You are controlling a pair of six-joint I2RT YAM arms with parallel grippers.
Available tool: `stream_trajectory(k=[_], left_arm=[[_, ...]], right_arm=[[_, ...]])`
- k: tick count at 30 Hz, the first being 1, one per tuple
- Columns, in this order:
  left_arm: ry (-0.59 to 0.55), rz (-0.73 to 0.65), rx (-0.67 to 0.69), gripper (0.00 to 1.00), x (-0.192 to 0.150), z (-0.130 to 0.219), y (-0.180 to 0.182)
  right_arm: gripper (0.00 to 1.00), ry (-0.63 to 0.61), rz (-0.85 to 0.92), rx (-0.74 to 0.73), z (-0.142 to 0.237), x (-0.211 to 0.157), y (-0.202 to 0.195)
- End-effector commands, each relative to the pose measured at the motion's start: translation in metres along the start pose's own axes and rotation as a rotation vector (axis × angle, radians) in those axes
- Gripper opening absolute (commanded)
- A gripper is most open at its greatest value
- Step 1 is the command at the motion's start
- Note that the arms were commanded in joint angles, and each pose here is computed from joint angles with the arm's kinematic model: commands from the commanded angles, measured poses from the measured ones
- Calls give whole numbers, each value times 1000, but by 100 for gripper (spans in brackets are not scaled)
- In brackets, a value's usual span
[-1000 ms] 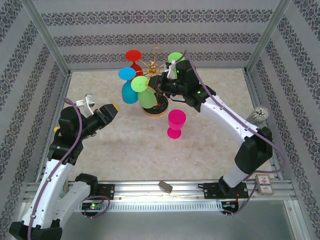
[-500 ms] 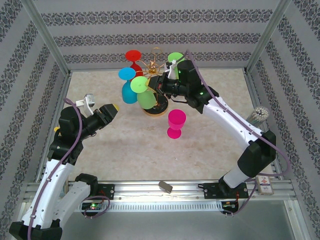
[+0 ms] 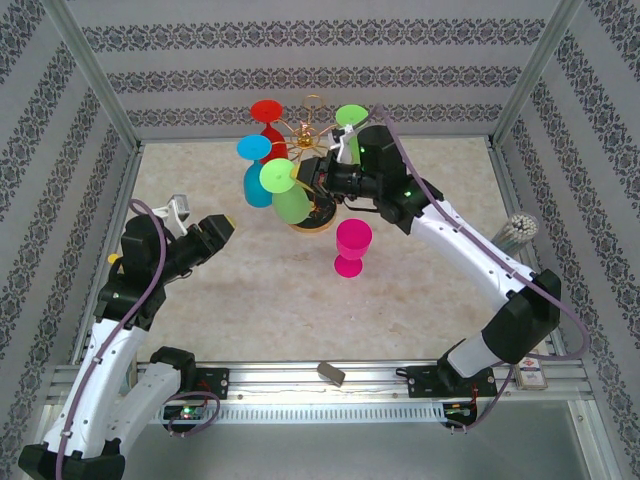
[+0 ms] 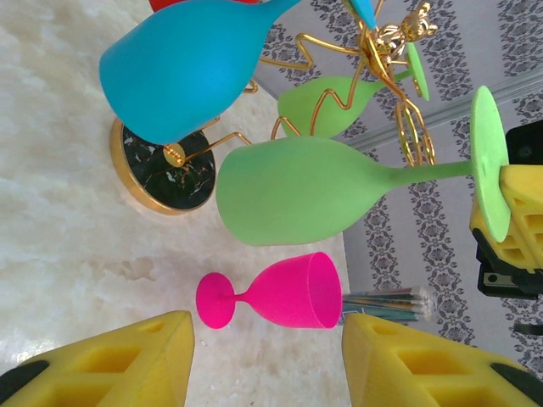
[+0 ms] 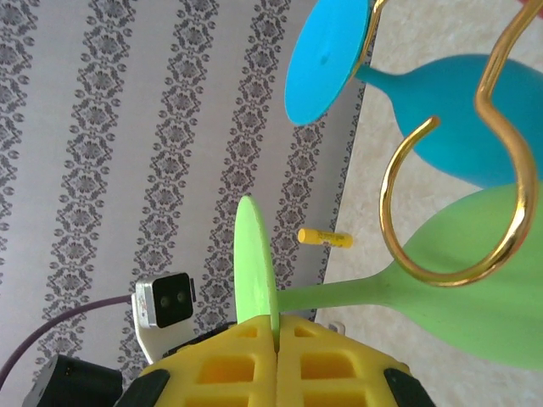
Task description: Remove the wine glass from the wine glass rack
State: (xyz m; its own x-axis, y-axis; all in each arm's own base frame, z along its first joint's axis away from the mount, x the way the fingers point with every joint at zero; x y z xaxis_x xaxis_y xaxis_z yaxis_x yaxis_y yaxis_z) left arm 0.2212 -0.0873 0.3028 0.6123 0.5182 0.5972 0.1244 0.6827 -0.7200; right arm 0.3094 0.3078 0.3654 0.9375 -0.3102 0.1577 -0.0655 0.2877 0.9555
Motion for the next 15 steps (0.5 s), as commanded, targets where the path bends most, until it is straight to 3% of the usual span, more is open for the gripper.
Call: stream_trajectory(k=[1, 15], left_arm=[[-11, -12, 30, 50, 1, 13, -1], [70, 10, 156, 50, -24, 38, 15]], right_arm=[[0, 32, 61, 41, 10, -16, 13], [0, 114, 147, 32, 15, -60, 6]])
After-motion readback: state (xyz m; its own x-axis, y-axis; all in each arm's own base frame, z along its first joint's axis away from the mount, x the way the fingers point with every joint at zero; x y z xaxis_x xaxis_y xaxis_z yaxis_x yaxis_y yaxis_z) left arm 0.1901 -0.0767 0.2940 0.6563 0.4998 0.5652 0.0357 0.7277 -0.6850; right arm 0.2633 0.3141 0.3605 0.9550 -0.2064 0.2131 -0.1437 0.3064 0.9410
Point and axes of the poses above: each hand's point on the last joint's axis, 136 mm out from that joint toward the fingers, its own z axis back along the fingers, its own y axis along the line the jaws close on, x = y × z, the point moved 4 cm from there along z, back along the fingers, and after that the axes turned 9 degrees about -z, right-handed, at the moved point
